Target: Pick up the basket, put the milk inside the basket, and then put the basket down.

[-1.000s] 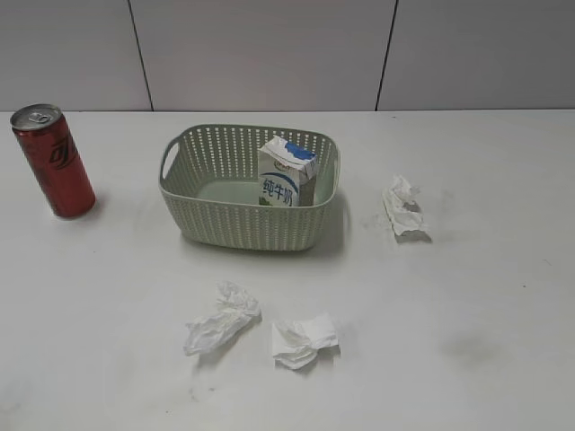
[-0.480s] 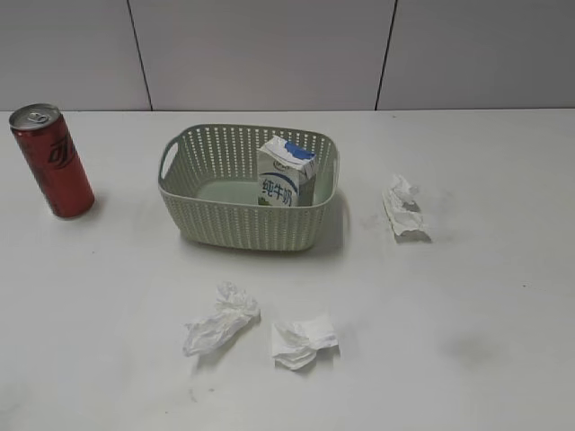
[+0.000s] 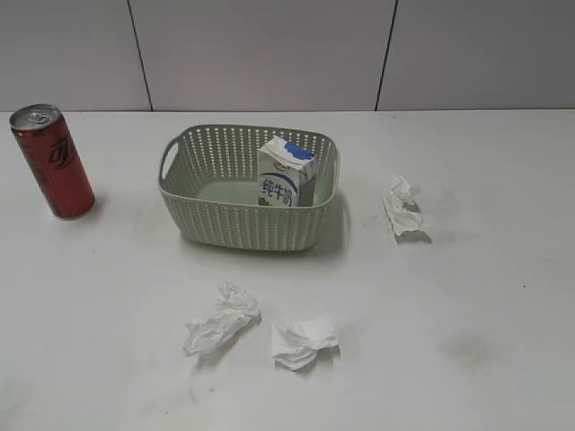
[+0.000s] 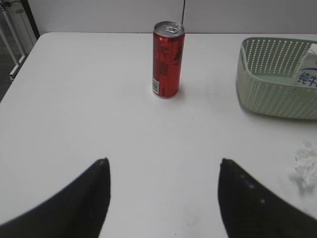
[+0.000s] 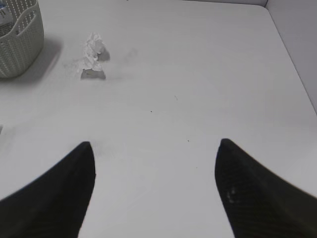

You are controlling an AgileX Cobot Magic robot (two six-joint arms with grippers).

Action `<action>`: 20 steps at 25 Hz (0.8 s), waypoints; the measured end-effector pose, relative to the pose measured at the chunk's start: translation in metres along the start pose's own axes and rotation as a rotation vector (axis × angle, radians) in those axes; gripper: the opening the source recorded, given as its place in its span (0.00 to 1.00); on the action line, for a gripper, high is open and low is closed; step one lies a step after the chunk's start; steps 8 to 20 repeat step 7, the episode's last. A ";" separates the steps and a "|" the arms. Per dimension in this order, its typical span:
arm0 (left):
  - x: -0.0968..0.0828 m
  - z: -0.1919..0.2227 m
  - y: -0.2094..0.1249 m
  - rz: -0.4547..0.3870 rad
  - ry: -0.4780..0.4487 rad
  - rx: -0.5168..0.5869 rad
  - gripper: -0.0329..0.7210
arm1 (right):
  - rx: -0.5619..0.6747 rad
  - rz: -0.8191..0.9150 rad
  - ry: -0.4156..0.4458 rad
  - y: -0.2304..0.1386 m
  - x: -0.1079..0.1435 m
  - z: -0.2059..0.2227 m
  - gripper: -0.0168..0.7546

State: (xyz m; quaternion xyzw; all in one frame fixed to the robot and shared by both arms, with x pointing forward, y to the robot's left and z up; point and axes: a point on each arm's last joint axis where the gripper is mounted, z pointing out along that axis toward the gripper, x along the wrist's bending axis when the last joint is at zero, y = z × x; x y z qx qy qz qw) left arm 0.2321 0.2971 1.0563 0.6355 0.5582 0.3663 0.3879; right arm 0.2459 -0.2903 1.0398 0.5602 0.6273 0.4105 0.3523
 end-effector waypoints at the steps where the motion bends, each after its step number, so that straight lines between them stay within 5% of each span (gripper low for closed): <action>1: 0.000 0.000 0.000 0.000 0.000 0.000 0.73 | 0.000 0.000 0.000 0.000 0.000 0.000 0.76; 20: 0.000 0.000 0.000 0.000 0.000 0.000 0.69 | 0.000 0.000 0.000 0.000 0.000 0.000 0.76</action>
